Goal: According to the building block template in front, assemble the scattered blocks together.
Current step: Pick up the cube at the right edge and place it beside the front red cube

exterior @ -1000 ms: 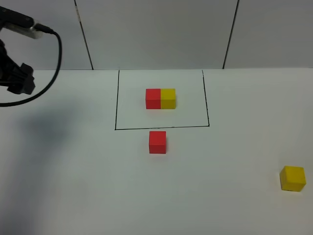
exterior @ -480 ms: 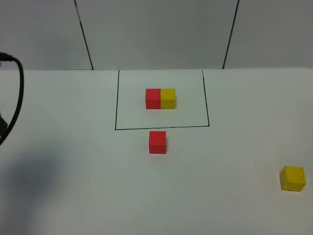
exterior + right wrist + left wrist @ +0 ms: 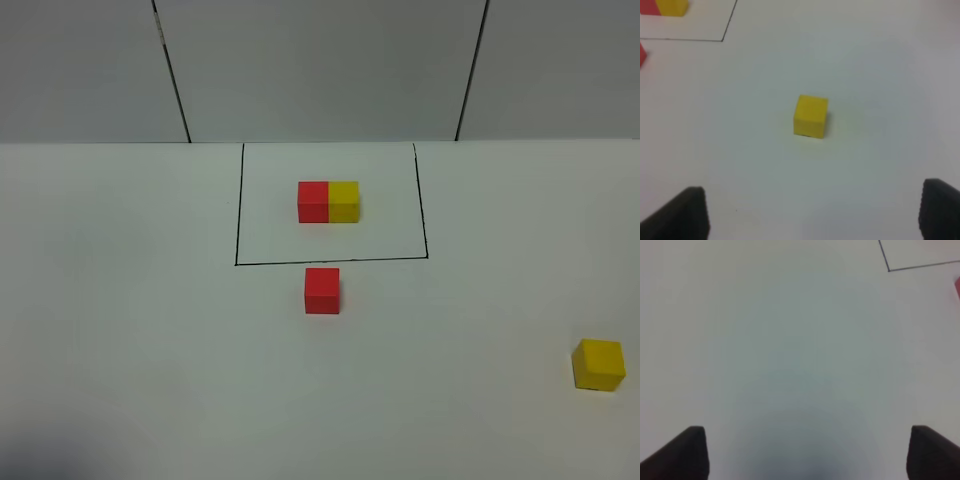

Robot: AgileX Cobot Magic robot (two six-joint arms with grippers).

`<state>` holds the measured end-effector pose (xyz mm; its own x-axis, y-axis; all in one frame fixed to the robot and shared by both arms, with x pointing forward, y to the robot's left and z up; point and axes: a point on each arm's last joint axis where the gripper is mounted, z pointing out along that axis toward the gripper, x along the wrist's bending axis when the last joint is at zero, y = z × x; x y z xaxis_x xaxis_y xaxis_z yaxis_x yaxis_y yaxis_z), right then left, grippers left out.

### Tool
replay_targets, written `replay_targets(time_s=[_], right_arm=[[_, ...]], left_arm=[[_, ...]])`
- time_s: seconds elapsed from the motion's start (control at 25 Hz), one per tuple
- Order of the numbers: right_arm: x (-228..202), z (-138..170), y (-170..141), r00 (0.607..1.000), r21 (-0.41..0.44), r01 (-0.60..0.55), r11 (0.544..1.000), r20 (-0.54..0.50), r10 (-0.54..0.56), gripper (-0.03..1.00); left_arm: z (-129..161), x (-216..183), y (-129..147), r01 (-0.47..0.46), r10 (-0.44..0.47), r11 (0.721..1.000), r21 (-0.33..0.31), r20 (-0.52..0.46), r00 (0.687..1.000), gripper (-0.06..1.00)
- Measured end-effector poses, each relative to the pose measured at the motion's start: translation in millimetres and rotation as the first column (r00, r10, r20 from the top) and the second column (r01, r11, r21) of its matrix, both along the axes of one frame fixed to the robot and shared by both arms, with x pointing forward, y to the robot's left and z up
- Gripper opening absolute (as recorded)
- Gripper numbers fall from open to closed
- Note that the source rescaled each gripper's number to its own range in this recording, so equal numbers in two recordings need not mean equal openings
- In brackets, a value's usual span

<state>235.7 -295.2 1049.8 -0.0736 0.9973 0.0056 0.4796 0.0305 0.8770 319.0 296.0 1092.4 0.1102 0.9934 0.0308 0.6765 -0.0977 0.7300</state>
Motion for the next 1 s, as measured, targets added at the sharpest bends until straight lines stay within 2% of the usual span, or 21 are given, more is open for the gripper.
replay_targets(time_s=[0.36, 0.64, 1.0], right_arm=[[0.0, 0.0, 0.0, 1.0, 0.0, 0.0, 1.0, 0.0, 0.0, 0.73], [0.0, 0.0, 0.0, 1.0, 0.004, 0.002, 1.0, 0.0, -0.002, 0.73], [0.0, 0.0, 0.0, 1.0, 0.005, 0.003, 1.0, 0.0, -0.003, 0.73]], left_arm=[[-22.6, -70.7, -0.4, 0.004, -0.003, 1.0, -0.006, 0.179, 0.984, 0.82], [-42.7, -84.5, -3.4, 0.024, -0.016, 0.999, -0.04, 0.169, 0.986, 0.78], [-45.1, -91.4, -3.8, 0.053, -0.04, 0.997, -0.059, 0.197, 0.979, 0.76]])
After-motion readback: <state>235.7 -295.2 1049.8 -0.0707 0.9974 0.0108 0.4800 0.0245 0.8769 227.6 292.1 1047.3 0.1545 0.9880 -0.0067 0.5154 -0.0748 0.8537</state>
